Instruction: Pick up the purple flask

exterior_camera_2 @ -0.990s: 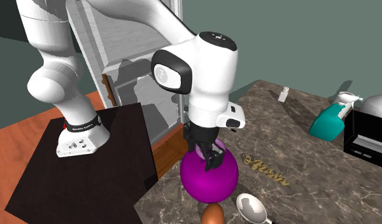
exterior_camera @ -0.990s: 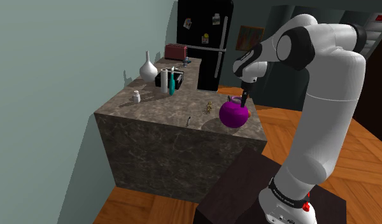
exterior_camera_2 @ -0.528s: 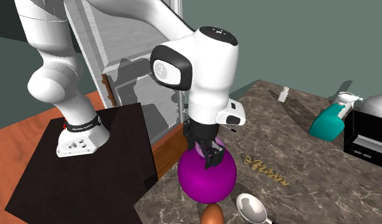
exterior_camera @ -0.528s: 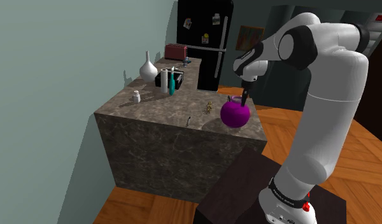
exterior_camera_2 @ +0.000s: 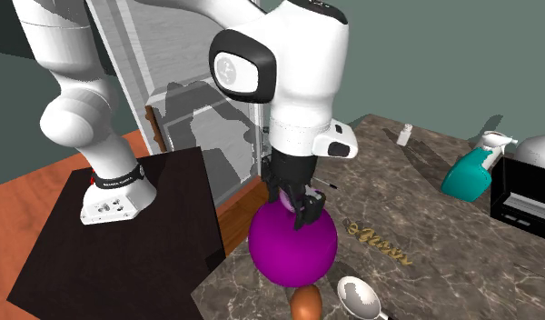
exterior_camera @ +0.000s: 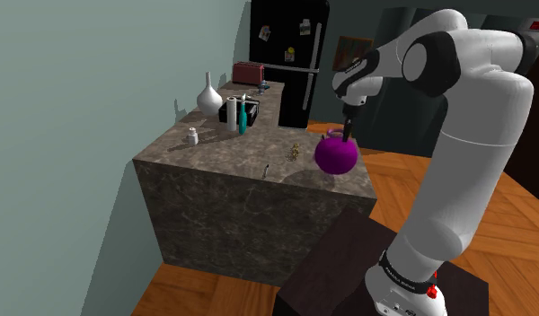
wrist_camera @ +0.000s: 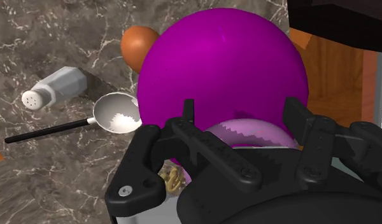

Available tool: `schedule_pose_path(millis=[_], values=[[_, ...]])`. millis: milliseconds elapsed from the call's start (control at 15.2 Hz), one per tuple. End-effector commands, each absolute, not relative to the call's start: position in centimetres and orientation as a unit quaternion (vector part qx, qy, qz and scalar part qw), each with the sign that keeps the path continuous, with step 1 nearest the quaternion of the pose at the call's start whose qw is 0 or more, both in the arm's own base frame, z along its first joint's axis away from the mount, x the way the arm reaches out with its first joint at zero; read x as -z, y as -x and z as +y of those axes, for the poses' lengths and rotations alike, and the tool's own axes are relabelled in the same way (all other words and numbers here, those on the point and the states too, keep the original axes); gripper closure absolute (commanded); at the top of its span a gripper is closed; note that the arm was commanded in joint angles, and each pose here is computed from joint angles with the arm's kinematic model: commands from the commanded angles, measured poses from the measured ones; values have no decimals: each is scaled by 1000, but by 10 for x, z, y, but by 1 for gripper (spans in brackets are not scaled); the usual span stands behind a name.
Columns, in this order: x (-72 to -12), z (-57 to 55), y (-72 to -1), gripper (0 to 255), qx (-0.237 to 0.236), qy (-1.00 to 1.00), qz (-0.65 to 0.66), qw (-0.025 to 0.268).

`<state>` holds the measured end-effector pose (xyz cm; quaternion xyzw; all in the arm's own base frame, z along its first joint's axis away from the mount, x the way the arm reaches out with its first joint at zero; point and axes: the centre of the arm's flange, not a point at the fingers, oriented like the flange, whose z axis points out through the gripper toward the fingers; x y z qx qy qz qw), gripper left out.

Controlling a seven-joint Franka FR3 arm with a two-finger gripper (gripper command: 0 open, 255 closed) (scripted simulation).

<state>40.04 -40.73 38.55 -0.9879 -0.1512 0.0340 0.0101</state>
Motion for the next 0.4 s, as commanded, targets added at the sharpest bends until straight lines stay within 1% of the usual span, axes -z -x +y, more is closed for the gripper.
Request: schedule_pose_path(millis=[0, 330], values=[[-398, -406, -400, 255, -33, 988, -151, 9], [-415, -406, -400, 255, -33, 988, -151, 9]])
